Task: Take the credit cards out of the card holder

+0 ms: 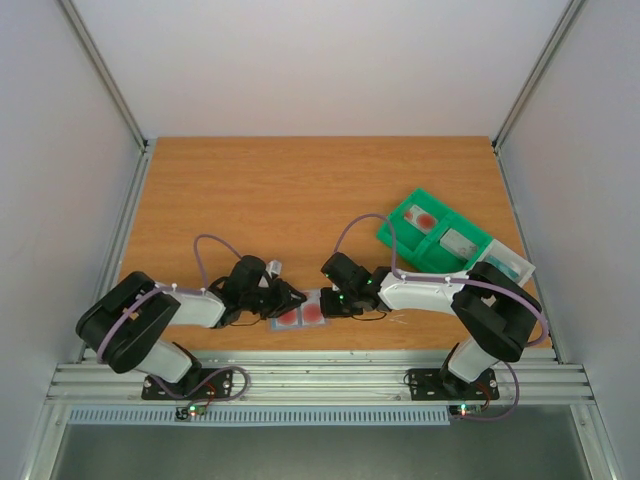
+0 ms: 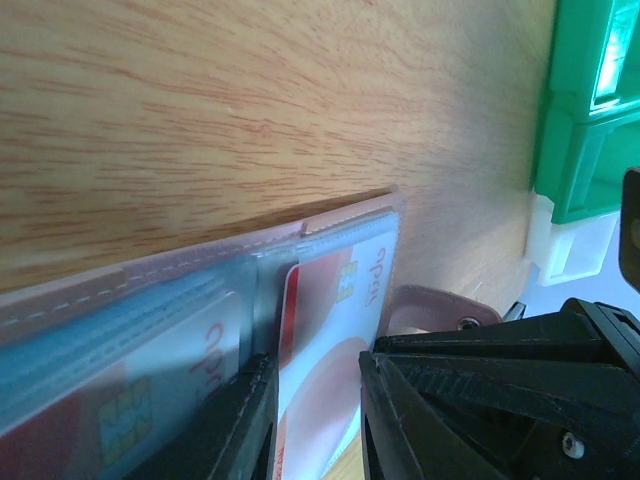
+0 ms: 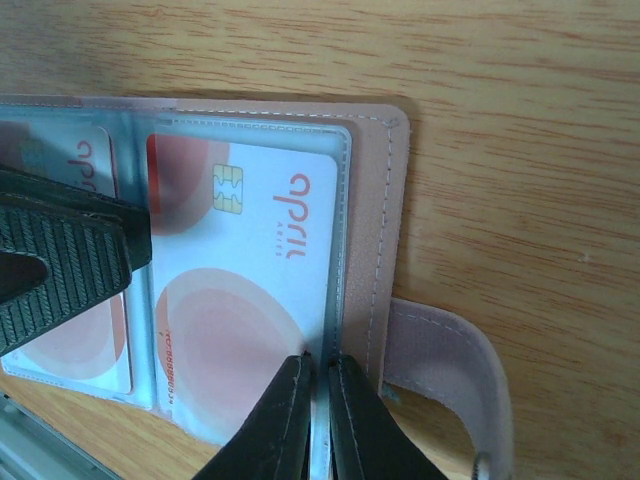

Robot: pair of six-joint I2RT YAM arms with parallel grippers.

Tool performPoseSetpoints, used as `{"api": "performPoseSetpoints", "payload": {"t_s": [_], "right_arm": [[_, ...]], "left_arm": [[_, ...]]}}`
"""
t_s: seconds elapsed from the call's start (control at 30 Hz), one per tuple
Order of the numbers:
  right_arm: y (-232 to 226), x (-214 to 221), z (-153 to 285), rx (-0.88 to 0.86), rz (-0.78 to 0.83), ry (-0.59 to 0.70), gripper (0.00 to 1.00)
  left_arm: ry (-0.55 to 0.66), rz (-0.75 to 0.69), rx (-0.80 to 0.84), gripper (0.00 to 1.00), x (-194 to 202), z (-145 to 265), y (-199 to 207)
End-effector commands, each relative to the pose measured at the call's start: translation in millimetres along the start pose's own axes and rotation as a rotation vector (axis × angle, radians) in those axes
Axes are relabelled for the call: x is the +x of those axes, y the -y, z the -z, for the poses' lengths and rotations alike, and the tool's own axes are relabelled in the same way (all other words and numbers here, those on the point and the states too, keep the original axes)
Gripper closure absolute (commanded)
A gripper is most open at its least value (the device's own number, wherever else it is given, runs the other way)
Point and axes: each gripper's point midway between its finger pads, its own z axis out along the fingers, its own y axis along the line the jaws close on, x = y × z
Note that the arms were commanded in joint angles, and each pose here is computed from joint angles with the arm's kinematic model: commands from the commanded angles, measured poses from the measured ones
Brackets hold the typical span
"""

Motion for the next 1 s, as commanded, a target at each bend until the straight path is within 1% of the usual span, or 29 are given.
{"api": "performPoseSetpoints", "payload": {"t_s": [0.0, 0.3, 0.4, 0.53, 0.6, 0.8, 0.97], "right_arm": [[9.0, 8.9, -5.3, 0.030, 0.008, -0.023, 0.93], [15.4, 12.7, -9.8, 0.044, 0.008, -0.031, 0.97], [13.4, 11.9, -8.9, 0.038, 0.010, -0.030, 0.99], [9.7, 10.6, -6.5, 0.029, 0.010, -0.030, 0.99], [2.5, 8.8, -2.4, 0.007, 0.010, -0.033, 0.98], [-23.0, -3.0, 18.3, -0.055, 0.043, -0.009, 0.90], [-28.3, -7.2, 18.1, -0.066, 0.046, -0.005, 0.89]], "left_arm": [[0.001, -0.006, -0.024, 0.75, 2.2, -3.9, -7.2], [0.003, 0.003, -0.056, 0.74, 11.6, 11.4, -13.3], [0.022, -0.001, -0.054, 0.73, 11.8, 18.9, -10.4], [0.024, -0.006, -0.091, 0.73, 12.5, 21.6, -16.4], [0.013, -0.008, -0.086, 0.73, 13.9, 19.6, -16.3], [0.007, -0.004, -0.084, 0.74, 13.0, 14.9, -18.0], [0.003, -0.007, -0.077, 0.74, 12.6, 13.0, -16.6]]}}
